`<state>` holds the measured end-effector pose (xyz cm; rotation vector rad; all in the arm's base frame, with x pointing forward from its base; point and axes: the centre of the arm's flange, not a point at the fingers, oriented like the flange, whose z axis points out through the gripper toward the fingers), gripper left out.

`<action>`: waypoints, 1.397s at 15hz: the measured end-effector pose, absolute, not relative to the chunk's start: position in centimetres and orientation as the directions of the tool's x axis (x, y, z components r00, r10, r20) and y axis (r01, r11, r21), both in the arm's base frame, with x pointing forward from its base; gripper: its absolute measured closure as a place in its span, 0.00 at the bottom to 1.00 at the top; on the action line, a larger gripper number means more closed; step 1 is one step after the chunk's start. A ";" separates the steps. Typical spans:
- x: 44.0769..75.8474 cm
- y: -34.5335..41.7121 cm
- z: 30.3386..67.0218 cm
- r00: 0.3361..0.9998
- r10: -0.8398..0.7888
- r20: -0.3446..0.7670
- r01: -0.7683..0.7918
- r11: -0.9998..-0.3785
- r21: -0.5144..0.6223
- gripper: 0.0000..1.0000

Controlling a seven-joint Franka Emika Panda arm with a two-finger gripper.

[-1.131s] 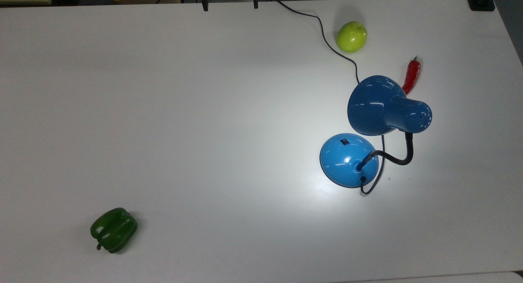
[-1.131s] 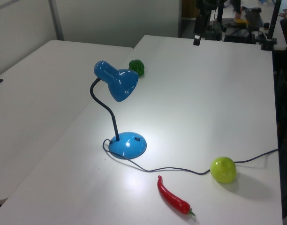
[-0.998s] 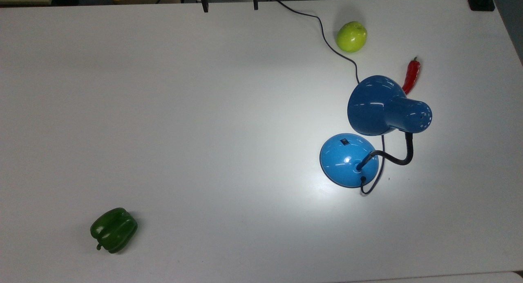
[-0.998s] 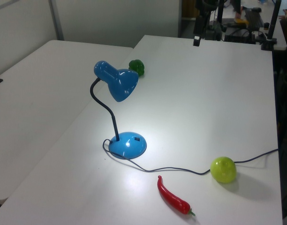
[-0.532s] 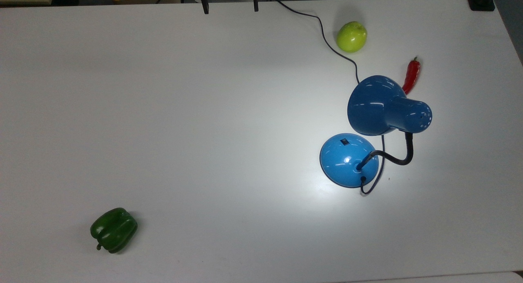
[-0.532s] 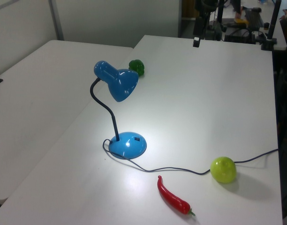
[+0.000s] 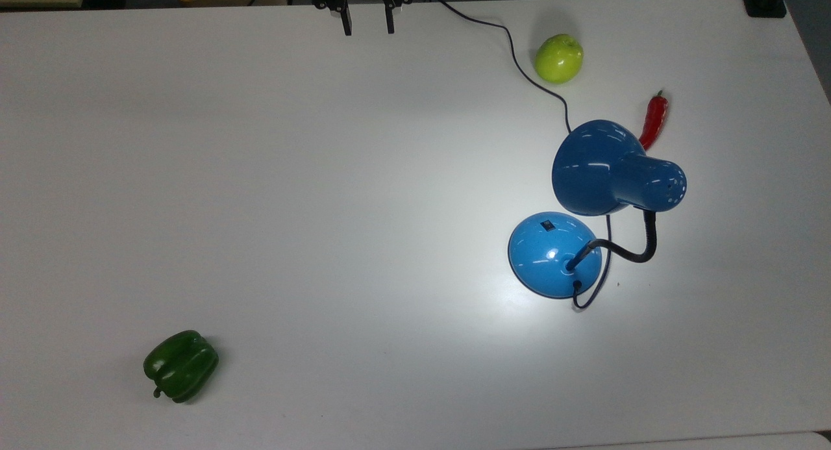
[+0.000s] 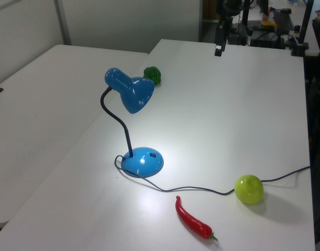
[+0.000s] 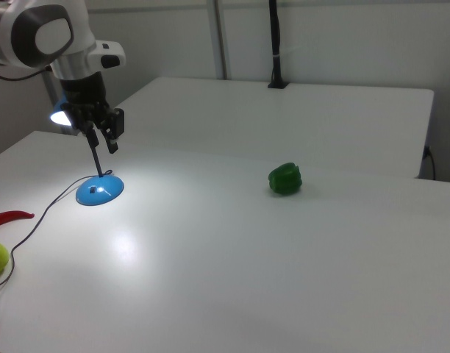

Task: Turn off lamp
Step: 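Move the gripper toward the blue lamp's round base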

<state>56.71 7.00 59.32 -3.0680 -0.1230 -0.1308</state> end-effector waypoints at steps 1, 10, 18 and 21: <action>56.7 7.1 59.2 0.993 0.086 0.086 0.092 -0.994 -0.064 0.49; 57.0 9.2 55.5 0.981 0.188 0.053 0.191 -0.980 -0.062 0.99; 58.2 14.6 48.9 0.962 0.265 0.062 0.269 -0.961 -0.063 0.99; 59.3 16.6 46.0 0.953 0.285 0.106 0.292 -0.954 -0.063 0.99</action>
